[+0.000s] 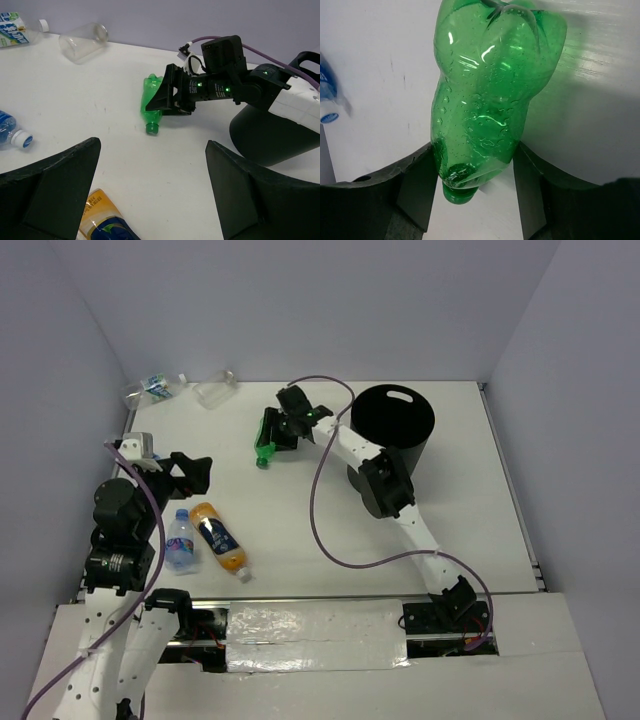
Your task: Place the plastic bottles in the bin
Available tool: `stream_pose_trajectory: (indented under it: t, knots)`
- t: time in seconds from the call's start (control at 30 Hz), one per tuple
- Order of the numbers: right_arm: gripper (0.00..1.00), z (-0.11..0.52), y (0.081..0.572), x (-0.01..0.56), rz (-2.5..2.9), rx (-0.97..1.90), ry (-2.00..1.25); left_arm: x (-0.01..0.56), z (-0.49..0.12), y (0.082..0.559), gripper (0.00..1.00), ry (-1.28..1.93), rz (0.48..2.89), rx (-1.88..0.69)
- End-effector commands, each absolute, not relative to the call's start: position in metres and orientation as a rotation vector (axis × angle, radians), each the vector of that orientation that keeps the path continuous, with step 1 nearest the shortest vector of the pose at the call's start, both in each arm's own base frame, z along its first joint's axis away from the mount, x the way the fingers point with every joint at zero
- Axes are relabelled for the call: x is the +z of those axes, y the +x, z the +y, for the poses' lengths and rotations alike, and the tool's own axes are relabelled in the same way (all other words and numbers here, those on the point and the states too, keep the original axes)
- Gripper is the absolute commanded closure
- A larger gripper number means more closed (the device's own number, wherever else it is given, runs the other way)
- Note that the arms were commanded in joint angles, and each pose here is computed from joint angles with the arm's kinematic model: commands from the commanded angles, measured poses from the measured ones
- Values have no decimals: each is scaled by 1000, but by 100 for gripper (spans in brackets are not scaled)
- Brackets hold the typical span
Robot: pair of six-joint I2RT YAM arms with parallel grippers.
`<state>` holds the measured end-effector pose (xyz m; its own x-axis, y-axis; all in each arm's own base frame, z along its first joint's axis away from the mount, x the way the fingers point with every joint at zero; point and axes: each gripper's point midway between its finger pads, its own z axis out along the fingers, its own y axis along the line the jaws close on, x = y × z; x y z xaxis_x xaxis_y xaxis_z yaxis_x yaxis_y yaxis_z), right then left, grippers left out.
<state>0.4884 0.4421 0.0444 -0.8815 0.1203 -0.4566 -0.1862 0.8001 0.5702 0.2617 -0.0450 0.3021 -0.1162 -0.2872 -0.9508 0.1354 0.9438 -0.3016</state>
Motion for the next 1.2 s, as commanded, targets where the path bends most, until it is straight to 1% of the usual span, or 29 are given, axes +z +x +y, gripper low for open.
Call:
stream_pose_trajectory:
  t: [0.0, 0.1, 0.13, 0.17, 0.23, 0.27, 0.33, 0.37, 0.4, 0.43, 0.47, 0.57, 0.6, 0.63, 0.73, 0.77, 0.83, 0.87, 0.93, 1.0, 1.03, 1.1, 1.17]
  knots:
    - [71, 442, 482, 94, 2405, 867, -220, 310, -47, 268, 1, -120, 1614, -389]
    - [78, 444, 457, 137, 2319, 868, -384, 303, -49, 273, 1, -132, 1638, -408]
    - [79, 444, 447, 149, 2295, 872, -436, 301, -50, 274, 1, -135, 1643, -416]
    - [80, 438, 431, 177, 2237, 867, -526, 295, -51, 278, 1, -143, 1662, -421]
    - [81, 440, 401, 206, 2166, 918, -654, 289, -53, 283, 1, -179, 1684, -455]
    - [82, 431, 381, 233, 2098, 921, -734, 282, -55, 288, 1, -196, 1709, -470]
    - [85, 425, 351, 260, 2023, 968, -835, 277, -57, 293, 1, -258, 1743, -514]
    - [87, 411, 334, 284, 1960, 967, -878, 269, -59, 298, 1, -284, 1779, -531]
    - [89, 403, 323, 293, 1947, 970, -899, 272, -62, 300, 1, -328, 1789, -567]
    - [89, 393, 314, 295, 1942, 959, -925, 269, -63, 299, 1, -357, 1810, -588]
    - [90, 376, 301, 325, 1855, 943, -950, 266, -67, 301, 1, -377, 1832, -616]
    - [90, 327, 281, 353, 1766, 874, -963, 262, -72, 296, 1, -492, 1878, -690]
    - [90, 312, 279, 358, 1753, 856, -947, 261, -73, 294, 1, -544, 1887, -713]
    - [90, 280, 281, 367, 1725, 804, -908, 255, -73, 289, 1, -577, 1911, -716]
    - [91, 233, 285, 376, 1696, 725, -859, 235, -74, 280, 1, -672, 1963, -731]
    - [91, 203, 293, 379, 1689, 651, -817, 225, -73, 277, 1, -702, 1988, -722]
    - [90, 181, 298, 374, 1698, 602, -797, 209, -71, 270, 1, -762, 2037, -699]
    - [89, 162, 308, 379, 1678, 522, -768, 199, -70, 267, 1, -787, 2061, -684]
    - [88, 146, 321, 373, 1683, 469, -728, 191, -70, 264, 1, -811, 2084, -665]
    - [88, 123, 345, 373, 1675, 375, -667, 182, -71, 259, 1, -839, 2119, -643]
    - [88, 116, 359, 363, 1698, 359, -640, 178, -69, 259, 0, -858, 2124, -619]
    - [88, 97, 382, 360, 1696, 316, -585, 173, -72, 256, 1, -881, 2141, -610]
    - [85, 91, 402, 344, 1739, 310, -580, 166, -74, 252, 1, -903, 2163, -592]
